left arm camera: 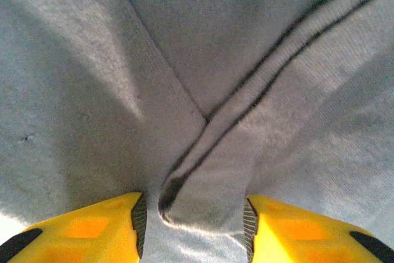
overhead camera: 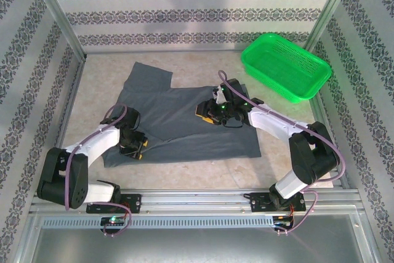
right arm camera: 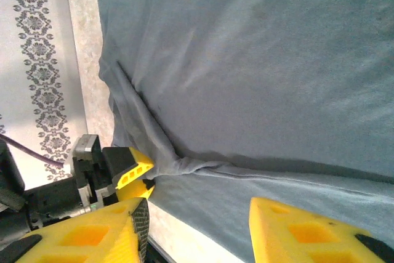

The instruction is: Fold and stack the t-shirts

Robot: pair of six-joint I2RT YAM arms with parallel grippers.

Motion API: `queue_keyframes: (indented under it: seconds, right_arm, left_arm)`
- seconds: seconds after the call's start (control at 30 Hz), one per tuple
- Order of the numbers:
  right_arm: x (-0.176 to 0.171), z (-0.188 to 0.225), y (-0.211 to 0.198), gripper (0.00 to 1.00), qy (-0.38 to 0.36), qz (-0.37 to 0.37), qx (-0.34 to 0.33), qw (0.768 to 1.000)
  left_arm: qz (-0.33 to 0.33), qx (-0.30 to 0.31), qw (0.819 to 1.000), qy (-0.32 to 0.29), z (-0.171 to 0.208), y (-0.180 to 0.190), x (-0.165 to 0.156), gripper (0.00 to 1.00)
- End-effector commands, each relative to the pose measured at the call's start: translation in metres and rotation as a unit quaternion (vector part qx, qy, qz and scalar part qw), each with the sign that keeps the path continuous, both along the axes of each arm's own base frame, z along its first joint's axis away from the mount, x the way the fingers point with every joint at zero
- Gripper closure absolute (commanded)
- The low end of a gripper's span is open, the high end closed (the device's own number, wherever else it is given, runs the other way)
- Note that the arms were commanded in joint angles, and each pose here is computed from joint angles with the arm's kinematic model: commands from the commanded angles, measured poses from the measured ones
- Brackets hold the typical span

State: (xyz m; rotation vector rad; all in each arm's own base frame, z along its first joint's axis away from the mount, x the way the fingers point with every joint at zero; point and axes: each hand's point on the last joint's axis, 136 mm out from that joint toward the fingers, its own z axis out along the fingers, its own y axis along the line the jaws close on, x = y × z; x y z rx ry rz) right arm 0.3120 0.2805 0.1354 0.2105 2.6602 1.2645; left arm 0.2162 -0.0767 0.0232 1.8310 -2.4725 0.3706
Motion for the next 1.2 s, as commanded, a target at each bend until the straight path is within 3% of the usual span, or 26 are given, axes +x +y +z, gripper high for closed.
queue_keyframes:
  seconds: [0.0, 0.3, 0.47, 0.77, 1.03, 1.17]
  right_arm:
    - [0.005, 0.01, 0.01, 0.53, -0.005, 0.004, 0.021, 1.0]
    - [0.005, 0.005, 0.007, 0.56, 0.0, -0.003, 0.013, 1.0]
    - [0.006, 0.005, 0.006, 0.56, 0.001, -0.008, 0.011, 1.0]
    - [0.003, 0.002, 0.003, 0.57, 0.005, -0.012, 0.008, 1.0]
    - [-0.002, -0.003, -0.002, 0.58, 0.012, -0.017, 0.007, 1.0]
    - [-0.003, -0.003, -0.003, 0.58, 0.014, -0.017, 0.009, 1.0]
  left_arm:
    - [0.003, -0.001, 1.0, -0.005, -0.001, -0.003, 0.006, 0.58]
    - [-0.046, 0.031, 0.998, -0.037, 0.019, 0.001, 0.033, 1.0]
    - [-0.137, 0.048, 0.988, -0.046, 0.028, -0.009, 0.062, 1.0]
    - [-0.299, 0.085, 0.949, -0.048, 0.034, -0.039, 0.095, 1.0]
    - [-0.386, 0.106, 0.916, -0.031, 0.029, -0.055, 0.109, 1.0]
    - [-0.4, 0.117, 0.909, -0.022, 0.024, -0.055, 0.109, 1.0]
